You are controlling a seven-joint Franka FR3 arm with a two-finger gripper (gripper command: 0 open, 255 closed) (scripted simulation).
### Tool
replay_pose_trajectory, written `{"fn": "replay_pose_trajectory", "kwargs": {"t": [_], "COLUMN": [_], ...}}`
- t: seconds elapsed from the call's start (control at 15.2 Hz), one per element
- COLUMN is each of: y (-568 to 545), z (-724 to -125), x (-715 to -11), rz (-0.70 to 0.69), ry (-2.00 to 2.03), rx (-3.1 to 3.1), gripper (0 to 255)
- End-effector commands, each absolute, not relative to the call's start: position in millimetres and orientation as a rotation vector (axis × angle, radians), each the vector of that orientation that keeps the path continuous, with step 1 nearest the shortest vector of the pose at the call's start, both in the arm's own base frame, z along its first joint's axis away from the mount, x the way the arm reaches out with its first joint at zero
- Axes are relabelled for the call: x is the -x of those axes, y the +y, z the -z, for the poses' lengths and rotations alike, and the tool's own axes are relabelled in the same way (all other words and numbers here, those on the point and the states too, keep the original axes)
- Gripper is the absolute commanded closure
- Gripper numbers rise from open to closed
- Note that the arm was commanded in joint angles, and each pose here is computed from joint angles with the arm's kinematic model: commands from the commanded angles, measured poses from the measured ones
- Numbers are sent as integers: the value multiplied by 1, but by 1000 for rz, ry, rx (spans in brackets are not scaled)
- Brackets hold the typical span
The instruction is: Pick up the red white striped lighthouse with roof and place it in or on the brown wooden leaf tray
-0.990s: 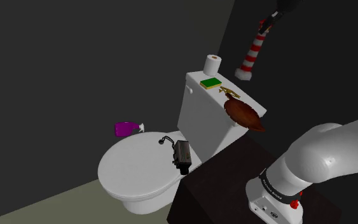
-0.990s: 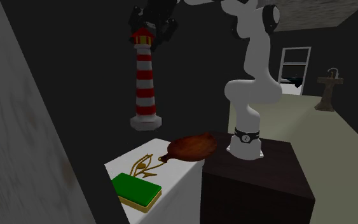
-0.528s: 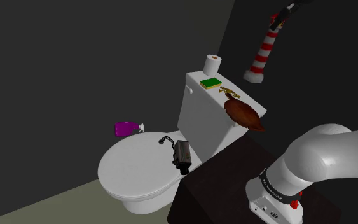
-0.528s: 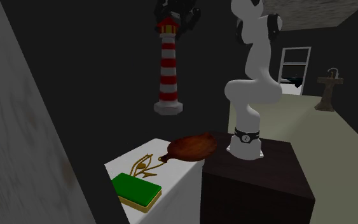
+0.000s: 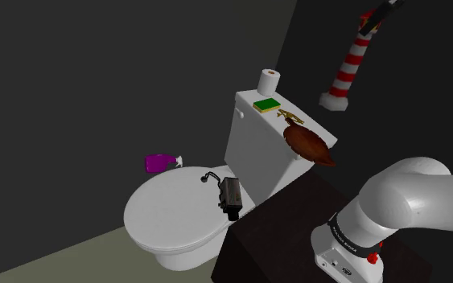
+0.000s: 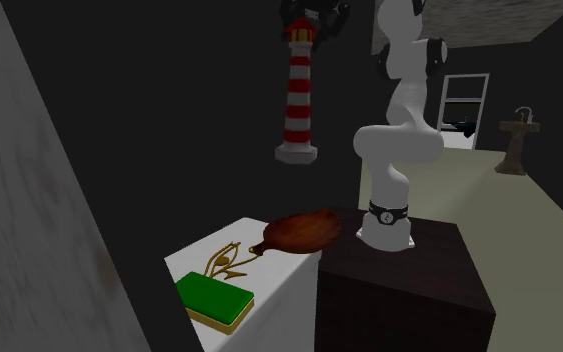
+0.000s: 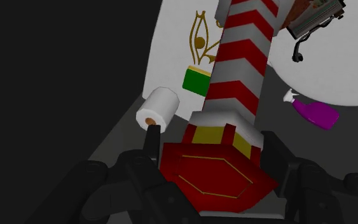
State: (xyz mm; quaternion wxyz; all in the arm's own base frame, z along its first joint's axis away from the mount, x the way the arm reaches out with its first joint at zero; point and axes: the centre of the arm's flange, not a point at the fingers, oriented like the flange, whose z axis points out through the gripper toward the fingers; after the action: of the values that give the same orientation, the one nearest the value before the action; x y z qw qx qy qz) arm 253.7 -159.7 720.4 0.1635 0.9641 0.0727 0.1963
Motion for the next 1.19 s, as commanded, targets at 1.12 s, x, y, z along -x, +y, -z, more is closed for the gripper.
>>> {"fn": "replay_pose_trajectory", "kwargs": {"t": [1.12], "y": [-159], "z": [-623], "x": [-251], "rz": [-559], "ry": [207], "rx": [-2749], "gripper": [255]}}
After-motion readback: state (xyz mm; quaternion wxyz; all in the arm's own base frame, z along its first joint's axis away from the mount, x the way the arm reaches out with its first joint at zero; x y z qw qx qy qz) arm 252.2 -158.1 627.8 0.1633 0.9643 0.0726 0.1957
